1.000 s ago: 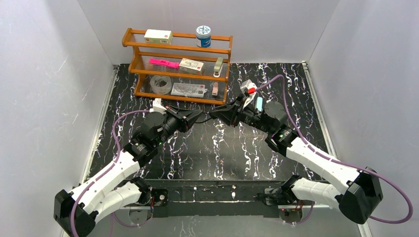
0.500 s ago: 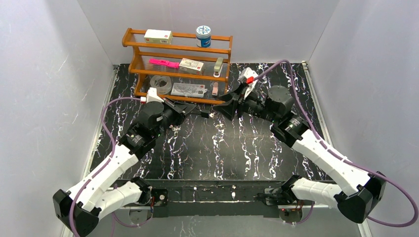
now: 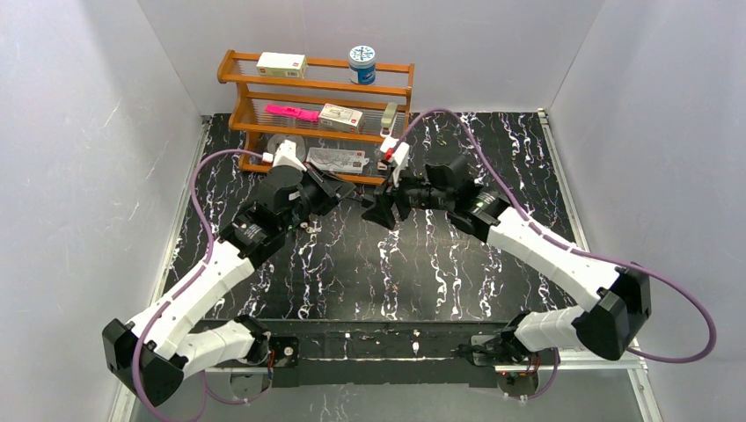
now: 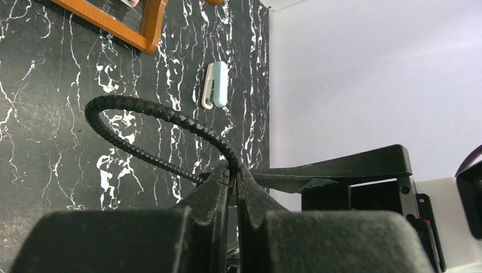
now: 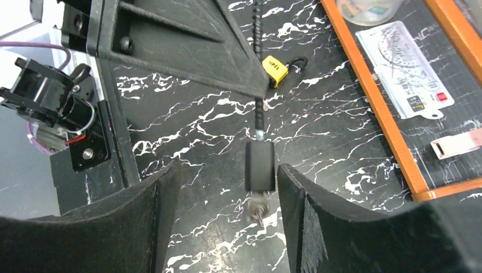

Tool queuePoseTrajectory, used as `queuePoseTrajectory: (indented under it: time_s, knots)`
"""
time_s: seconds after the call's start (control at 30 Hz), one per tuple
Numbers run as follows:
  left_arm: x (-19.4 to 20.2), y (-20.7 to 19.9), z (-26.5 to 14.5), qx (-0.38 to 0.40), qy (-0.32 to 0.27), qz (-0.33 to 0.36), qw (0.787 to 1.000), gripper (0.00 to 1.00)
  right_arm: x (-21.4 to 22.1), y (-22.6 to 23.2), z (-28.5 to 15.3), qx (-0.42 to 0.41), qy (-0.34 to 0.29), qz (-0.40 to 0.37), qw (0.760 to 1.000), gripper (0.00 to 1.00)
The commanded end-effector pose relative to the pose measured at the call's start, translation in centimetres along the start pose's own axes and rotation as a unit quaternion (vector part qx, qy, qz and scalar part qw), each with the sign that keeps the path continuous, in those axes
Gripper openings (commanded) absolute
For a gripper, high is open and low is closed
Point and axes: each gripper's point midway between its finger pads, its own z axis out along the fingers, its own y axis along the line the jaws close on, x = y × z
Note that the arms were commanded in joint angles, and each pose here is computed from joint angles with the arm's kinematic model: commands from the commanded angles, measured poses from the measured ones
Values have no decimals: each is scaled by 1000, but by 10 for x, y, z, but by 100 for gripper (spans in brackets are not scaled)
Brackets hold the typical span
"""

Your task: Unlock with the key

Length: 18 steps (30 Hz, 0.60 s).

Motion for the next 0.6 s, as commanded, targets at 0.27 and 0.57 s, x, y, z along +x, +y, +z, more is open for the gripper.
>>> queuePoseTrajectory:
  time_s: [0.27,0.57]
  knots:
    - [-4,-22,-6,37,4,28,999,0,-4,-12,19,46,40,-26,998,59]
    - [-4,-24,-8,43,6,36,998,0,9,-16,22,66,63,-37,995,56]
